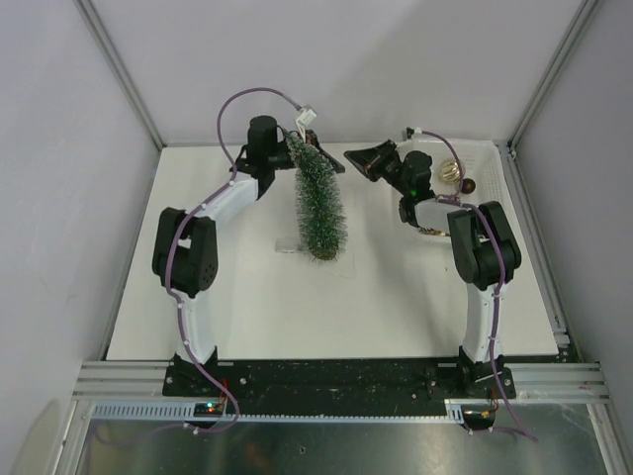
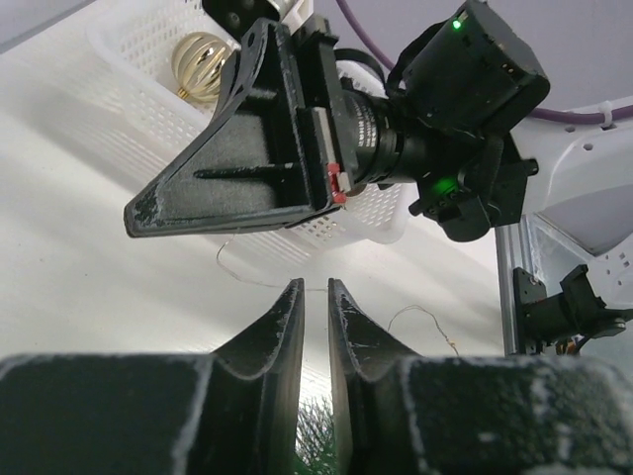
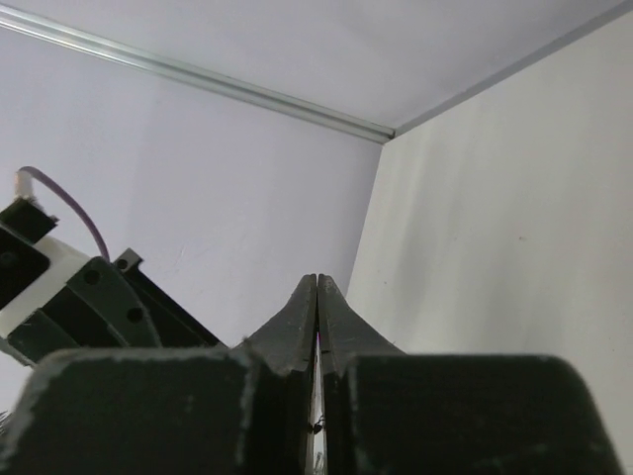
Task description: Decorate the small christmas tree
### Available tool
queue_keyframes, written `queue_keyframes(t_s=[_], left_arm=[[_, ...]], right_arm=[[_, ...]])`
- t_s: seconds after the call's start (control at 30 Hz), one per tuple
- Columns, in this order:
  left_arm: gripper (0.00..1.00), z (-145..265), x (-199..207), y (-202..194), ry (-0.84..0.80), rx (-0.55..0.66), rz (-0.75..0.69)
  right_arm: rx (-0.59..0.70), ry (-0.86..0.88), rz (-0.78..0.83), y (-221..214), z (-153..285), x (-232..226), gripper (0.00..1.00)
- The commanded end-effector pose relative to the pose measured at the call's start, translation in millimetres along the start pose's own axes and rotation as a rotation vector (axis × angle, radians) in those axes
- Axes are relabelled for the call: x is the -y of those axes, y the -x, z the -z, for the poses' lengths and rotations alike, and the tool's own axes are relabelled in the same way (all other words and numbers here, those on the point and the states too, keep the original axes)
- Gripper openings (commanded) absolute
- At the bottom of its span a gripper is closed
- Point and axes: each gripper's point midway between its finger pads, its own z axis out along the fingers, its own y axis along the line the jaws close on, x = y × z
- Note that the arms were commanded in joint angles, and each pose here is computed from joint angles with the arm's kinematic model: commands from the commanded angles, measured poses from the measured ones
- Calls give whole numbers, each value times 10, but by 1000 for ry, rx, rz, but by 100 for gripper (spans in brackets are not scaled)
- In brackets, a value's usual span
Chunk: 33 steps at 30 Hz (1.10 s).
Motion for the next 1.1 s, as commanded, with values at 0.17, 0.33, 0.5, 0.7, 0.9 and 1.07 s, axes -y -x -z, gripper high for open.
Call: queue_keyframes(t_s=[0.17, 0.33, 0.5, 0.7, 0.9, 1.07], left_arm=[[38, 201, 252, 403, 7, 75, -77], [73, 319, 203, 408, 39, 84, -74], [88, 449, 95, 304, 78, 81, -50], [98, 436, -90, 194, 122, 76, -7], [100, 325, -340, 298, 156, 95, 28], [100, 225, -507, 397, 166, 100, 60]], right_arm=[[35, -41, 80, 189, 140, -145, 0], [44, -74, 110, 256, 254, -163, 0], [47, -80, 131, 302, 326, -215, 0], [50, -84, 169, 333, 391, -335, 0], [56, -92, 197, 378, 461, -421, 0], [66, -90, 215, 435, 514, -500, 0]])
